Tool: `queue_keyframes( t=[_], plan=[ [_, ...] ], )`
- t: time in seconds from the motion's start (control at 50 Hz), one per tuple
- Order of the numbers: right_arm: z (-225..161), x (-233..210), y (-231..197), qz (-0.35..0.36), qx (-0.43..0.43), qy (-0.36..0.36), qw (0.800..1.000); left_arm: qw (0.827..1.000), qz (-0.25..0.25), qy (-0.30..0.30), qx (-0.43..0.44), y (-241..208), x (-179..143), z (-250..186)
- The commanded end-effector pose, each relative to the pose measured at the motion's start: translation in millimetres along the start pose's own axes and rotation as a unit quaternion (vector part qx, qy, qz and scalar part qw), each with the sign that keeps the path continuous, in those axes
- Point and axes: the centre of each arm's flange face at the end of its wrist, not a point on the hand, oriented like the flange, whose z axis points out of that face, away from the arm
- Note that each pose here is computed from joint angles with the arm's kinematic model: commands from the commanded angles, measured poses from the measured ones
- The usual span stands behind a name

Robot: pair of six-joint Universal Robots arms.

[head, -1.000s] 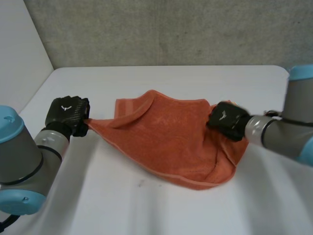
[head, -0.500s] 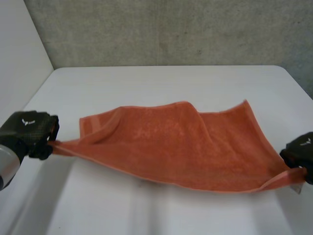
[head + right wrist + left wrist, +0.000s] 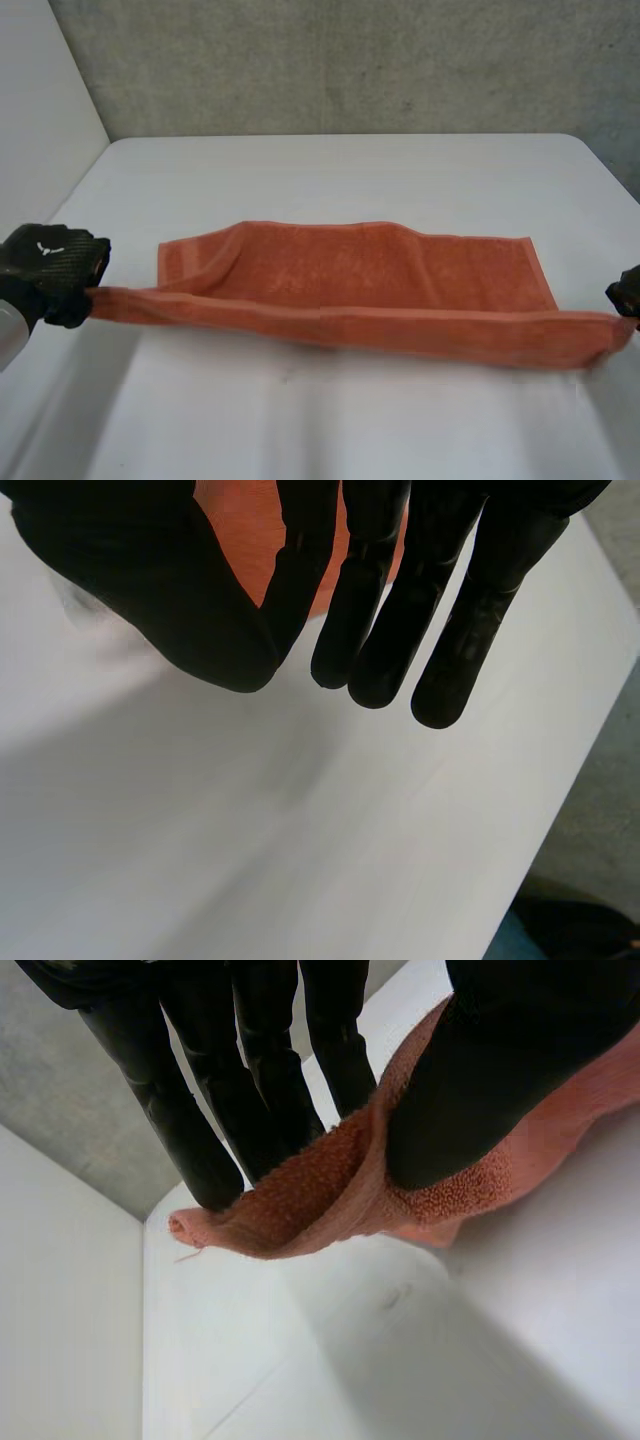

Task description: Fold the laundry

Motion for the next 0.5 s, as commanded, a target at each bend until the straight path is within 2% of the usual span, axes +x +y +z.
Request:
queue_keyframes(
  t=[0.02, 0.12, 0.22, 0.32, 0.36, 0.38, 0.5],
  plan=[
    [32.8, 2.1, -8.2, 0.022, 0.056, 0.028, 0.998, 0.998, -0.004, 0.059, -0.020, 17.4, 19.6, 34.4],
    [64.4, -5.5, -21.4, 0.045, 0.087, 0.017, 0.995, 0.998, 0.008, 0.067, 0.010, 9.8, 31.3, 67.5],
    [98.7, -7.3, -33.1, 0.065, 0.108, 0.017, 0.992, 0.999, 0.013, 0.049, 0.014, 11.3, 31.3, 113.2],
    [113.1, -10.7, -36.9, 0.089, 0.114, 0.015, 0.989, 0.999, 0.018, 0.034, -0.001, 12.6, 36.8, 130.5],
    [112.1, -11.7, -37.5, 0.104, 0.116, 0.011, 0.988, 0.999, 0.019, 0.035, -0.001, 11.6, 38.3, 129.8],
    [103.1, -9.9, -40.4, 0.130, 0.122, 0.012, 0.984, 0.999, 0.020, 0.039, -0.002, 11.3, 42.7, 127.0],
    [56.5, -3.2, -51.6, 0.160, 0.151, 0.024, 0.975, 0.999, 0.013, 0.040, 0.001, 8.5, 42.9, 114.7]
  ],
)
